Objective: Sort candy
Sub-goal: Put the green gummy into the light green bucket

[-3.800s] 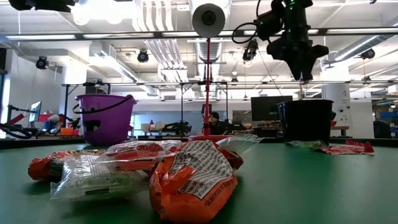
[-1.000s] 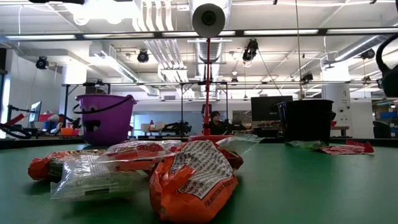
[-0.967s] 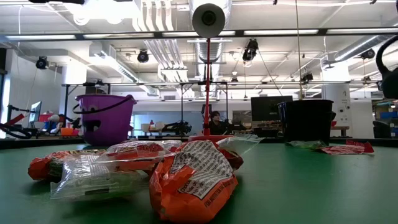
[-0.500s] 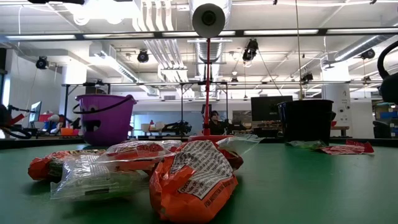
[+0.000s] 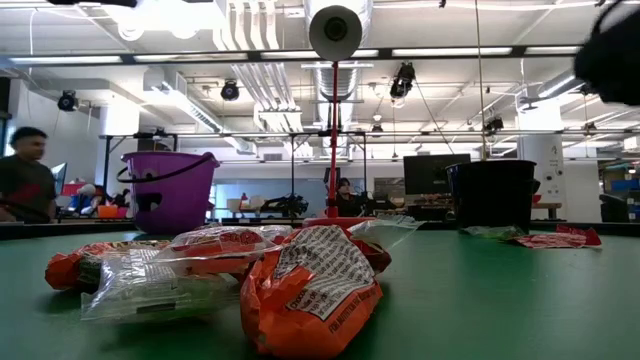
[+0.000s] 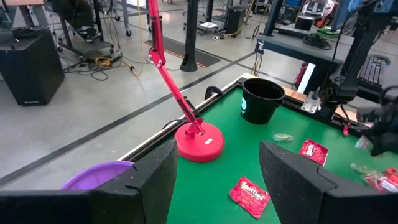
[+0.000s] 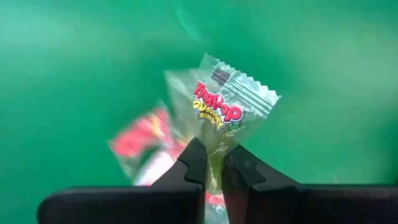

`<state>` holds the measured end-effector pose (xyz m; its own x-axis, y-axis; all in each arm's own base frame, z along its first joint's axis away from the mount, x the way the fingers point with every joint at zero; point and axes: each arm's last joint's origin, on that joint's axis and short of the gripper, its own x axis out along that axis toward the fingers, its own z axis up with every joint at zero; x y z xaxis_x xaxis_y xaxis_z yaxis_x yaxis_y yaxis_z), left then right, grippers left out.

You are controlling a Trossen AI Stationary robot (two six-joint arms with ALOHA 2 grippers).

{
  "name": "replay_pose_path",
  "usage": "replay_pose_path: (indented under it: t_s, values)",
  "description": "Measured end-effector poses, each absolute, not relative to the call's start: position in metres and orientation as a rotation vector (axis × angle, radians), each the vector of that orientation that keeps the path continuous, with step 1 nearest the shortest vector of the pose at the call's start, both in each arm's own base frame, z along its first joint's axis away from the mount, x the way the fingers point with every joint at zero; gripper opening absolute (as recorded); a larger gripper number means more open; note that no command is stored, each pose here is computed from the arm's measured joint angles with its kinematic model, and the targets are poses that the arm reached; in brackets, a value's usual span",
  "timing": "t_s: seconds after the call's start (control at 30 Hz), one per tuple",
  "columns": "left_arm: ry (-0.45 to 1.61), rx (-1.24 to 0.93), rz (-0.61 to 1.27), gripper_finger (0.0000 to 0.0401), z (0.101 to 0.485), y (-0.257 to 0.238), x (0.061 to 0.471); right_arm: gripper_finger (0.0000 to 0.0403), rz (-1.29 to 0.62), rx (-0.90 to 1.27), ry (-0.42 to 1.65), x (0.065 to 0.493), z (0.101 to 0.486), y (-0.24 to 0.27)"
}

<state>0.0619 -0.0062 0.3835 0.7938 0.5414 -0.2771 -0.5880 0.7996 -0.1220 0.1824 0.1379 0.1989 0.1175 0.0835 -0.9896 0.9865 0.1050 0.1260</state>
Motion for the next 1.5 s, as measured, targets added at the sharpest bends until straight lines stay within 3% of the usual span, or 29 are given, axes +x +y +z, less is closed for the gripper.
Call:
replay_pose_path:
  t_s: [0.2,0.47,0.97,1.5]
  values:
    - [0.263,-0.203,0.590,0.0217,0.383,-0.013,0.073,0.0017,-0.864,1.134,0.983,0.190,0.231,0.123]
    - [0.183,-0.335,0.566,0.0245,0.390,-0.024,0.092,0.0018,-0.706,0.933,0.939,0.216,0.257,0.099]
    - [0.204,-0.433,0.526,0.0226,0.384,-0.051,0.138,0.0017,-0.208,0.449,0.582,0.305,0.323,0.047]
    - [0.175,-0.568,0.287,0.0225,0.390,-0.072,0.179,0.0018,0.049,0.226,0.498,0.372,0.361,0.049]
